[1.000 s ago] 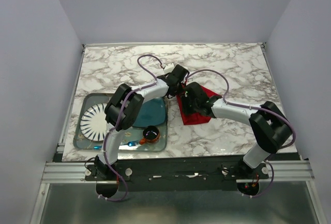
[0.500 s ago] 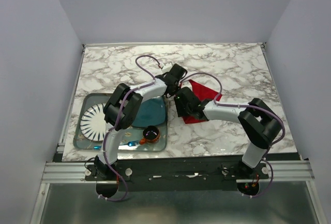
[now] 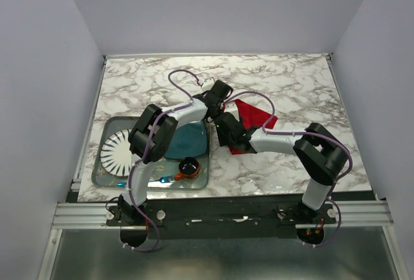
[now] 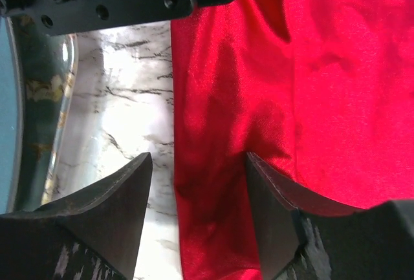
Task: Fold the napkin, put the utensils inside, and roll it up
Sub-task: Roll the napkin with the utensil
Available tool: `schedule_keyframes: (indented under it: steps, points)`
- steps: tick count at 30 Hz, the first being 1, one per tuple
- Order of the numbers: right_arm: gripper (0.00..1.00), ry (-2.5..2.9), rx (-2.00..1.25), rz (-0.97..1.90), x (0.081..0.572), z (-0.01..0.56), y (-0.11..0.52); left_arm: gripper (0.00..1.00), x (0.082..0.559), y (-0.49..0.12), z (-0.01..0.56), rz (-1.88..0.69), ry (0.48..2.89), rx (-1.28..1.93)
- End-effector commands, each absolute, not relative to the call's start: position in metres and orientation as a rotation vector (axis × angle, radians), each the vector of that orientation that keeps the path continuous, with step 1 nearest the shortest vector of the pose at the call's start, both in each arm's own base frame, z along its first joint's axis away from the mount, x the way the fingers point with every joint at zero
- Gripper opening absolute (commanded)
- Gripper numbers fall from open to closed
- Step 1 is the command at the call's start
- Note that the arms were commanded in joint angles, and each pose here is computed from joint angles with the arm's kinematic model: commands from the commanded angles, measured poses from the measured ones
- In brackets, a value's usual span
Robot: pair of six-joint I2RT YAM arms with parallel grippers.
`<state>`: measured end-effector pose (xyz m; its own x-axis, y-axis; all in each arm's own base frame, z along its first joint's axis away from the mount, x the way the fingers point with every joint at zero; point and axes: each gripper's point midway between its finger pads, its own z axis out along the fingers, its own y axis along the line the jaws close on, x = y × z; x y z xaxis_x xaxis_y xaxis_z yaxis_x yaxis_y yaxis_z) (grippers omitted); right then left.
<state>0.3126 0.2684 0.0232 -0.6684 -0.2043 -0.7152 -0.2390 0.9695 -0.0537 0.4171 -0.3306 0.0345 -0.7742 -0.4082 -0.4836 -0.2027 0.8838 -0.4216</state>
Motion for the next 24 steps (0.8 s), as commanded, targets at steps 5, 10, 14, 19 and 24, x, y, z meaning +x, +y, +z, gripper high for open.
schedule_keyframes:
  steps: [5,10,14,19,24]
  points:
    - [0.59,2.275,-0.5,0.091,0.302,0.051,0.275,0.0,0.376,-0.33,0.001,-0.407,2.619,-0.381]
    - [0.62,2.259,-0.498,0.079,0.305,0.049,0.274,0.0,0.375,-0.332,0.0,-0.419,2.623,-0.382]
    - [0.65,2.278,-0.511,0.05,0.313,0.032,0.281,0.0,0.374,-0.333,0.002,-0.43,2.628,-0.381]
    - [0.69,2.294,-0.486,0.031,0.315,0.017,0.279,0.0,0.372,-0.33,0.006,-0.455,2.638,-0.398]
    - [0.69,2.346,-0.451,0.031,0.311,-0.006,0.27,0.0,0.372,-0.333,0.01,-0.486,2.645,-0.408]
